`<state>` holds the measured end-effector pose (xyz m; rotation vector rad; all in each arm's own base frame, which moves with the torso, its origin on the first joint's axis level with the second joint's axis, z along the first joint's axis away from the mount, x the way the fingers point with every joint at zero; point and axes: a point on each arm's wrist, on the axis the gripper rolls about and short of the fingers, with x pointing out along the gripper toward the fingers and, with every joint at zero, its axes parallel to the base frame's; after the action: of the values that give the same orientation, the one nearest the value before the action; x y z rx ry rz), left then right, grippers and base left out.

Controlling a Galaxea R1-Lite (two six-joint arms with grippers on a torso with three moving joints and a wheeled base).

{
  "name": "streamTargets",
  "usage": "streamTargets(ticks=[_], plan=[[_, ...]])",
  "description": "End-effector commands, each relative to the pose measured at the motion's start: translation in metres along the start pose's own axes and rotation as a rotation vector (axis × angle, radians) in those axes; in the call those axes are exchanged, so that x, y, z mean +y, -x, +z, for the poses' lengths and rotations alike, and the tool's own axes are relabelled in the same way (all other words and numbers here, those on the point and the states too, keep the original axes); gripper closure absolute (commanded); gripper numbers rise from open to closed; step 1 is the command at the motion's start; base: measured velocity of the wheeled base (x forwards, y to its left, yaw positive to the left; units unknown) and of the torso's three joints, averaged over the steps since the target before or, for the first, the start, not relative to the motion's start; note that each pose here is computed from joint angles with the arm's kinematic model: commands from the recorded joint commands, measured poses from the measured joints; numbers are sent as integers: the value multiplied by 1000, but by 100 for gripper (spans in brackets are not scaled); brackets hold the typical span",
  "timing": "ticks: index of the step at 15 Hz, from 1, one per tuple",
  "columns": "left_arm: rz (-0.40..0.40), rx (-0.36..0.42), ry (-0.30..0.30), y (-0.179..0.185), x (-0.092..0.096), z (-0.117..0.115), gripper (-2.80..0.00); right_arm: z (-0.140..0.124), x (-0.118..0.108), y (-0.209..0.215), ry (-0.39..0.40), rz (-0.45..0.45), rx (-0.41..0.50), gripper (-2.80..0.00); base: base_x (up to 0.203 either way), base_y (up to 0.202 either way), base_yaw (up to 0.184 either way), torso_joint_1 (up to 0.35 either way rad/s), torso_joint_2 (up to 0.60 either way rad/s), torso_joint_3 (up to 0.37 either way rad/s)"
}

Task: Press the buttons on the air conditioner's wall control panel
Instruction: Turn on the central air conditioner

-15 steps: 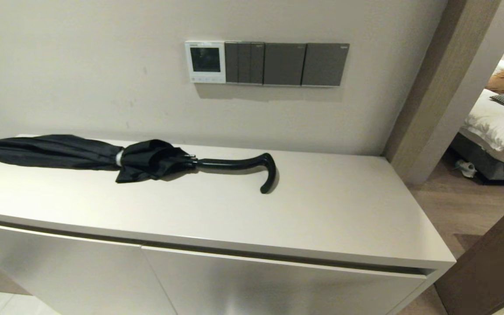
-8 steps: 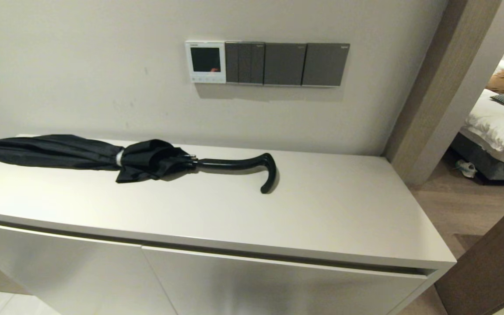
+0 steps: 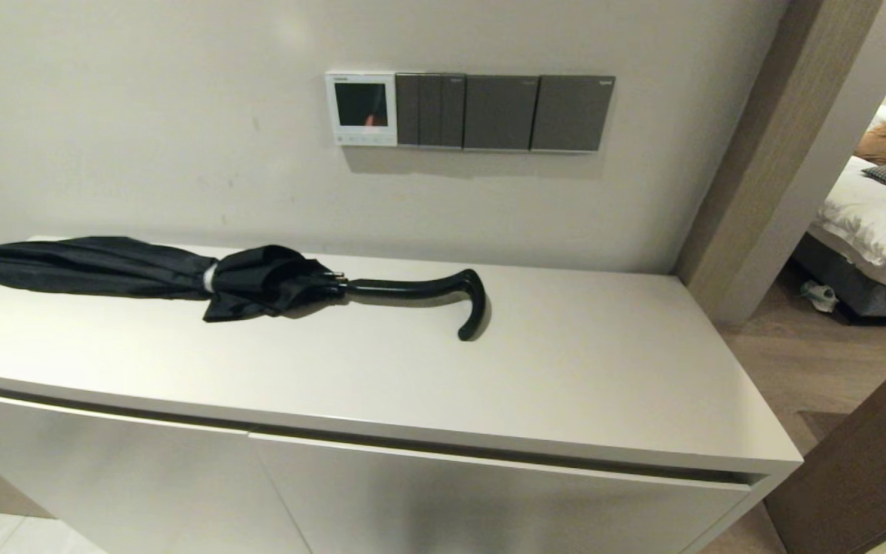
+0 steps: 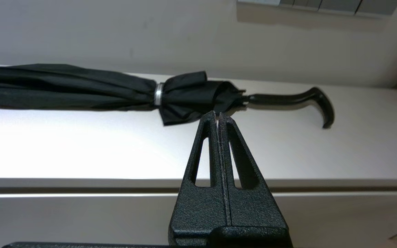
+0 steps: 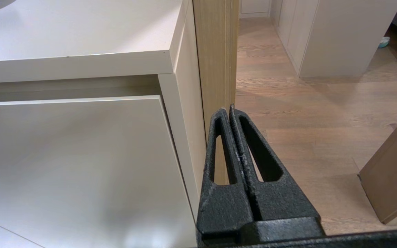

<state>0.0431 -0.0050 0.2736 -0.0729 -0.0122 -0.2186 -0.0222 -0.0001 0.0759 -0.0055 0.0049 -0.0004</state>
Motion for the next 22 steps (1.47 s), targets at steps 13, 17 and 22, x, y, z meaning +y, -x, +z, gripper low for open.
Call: streamTargets(ticks=[13,17,22], plan=[[-233,264,139,-199,-63,21,0,-1,0,0,1,0,4,0,0,0,0,0,0,0],[-168,275,114,-246,-87,-4,0,-1,0,0,1,-1,4,0,0,0,0,0,0,0],[-168,225,122,-257,-95,2,0,-1,0,0,1,0,4,0,0,0,0,0,0,0]])
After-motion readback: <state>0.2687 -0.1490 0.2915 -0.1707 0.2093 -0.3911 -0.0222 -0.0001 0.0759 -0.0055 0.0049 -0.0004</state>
